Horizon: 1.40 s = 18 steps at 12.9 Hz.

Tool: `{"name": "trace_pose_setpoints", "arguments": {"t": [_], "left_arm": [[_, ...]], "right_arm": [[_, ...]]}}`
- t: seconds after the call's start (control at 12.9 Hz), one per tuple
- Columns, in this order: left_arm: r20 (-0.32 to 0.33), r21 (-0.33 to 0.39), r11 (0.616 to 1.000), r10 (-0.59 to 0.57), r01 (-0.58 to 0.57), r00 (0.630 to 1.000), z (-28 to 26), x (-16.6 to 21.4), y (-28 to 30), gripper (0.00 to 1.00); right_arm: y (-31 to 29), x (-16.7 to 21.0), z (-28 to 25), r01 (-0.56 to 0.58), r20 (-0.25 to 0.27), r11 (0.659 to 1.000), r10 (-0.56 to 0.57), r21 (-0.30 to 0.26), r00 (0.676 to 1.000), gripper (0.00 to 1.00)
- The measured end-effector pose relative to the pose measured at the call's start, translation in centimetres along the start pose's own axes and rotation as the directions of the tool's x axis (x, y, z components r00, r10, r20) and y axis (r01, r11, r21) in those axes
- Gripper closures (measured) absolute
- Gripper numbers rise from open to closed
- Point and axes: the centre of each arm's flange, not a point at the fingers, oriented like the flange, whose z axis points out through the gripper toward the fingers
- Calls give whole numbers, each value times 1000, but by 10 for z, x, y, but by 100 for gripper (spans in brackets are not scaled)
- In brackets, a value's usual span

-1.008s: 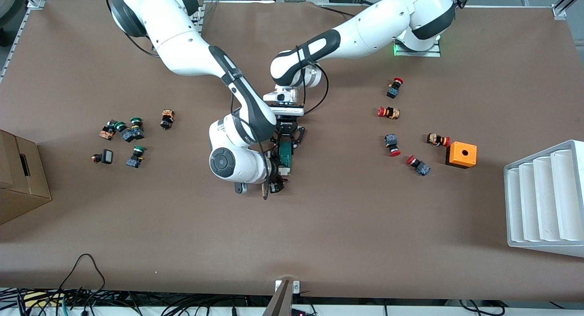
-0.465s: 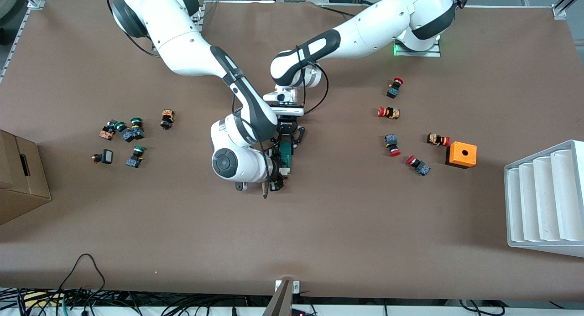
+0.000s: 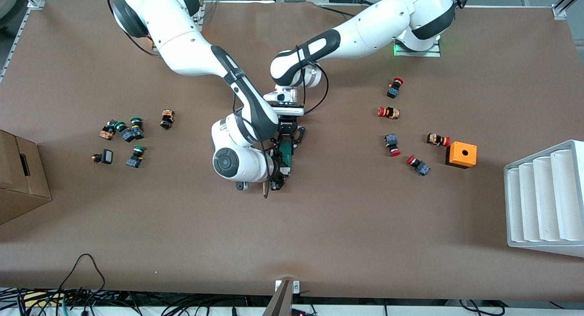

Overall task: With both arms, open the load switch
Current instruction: 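Grip the white lever of the switch with the right gripper, then press the white lever down into the switch with the right gripper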

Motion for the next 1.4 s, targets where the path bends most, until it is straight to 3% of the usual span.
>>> {"name": "trace_pose_setpoints", "arguments": {"t": [1.4], "left_arm": [[0, 0, 1000, -1, 1, 1000, 0, 0, 0, 52]], "right_arm": [[34, -27, -23, 65, -55, 997, -68, -48, 996, 66]]}}
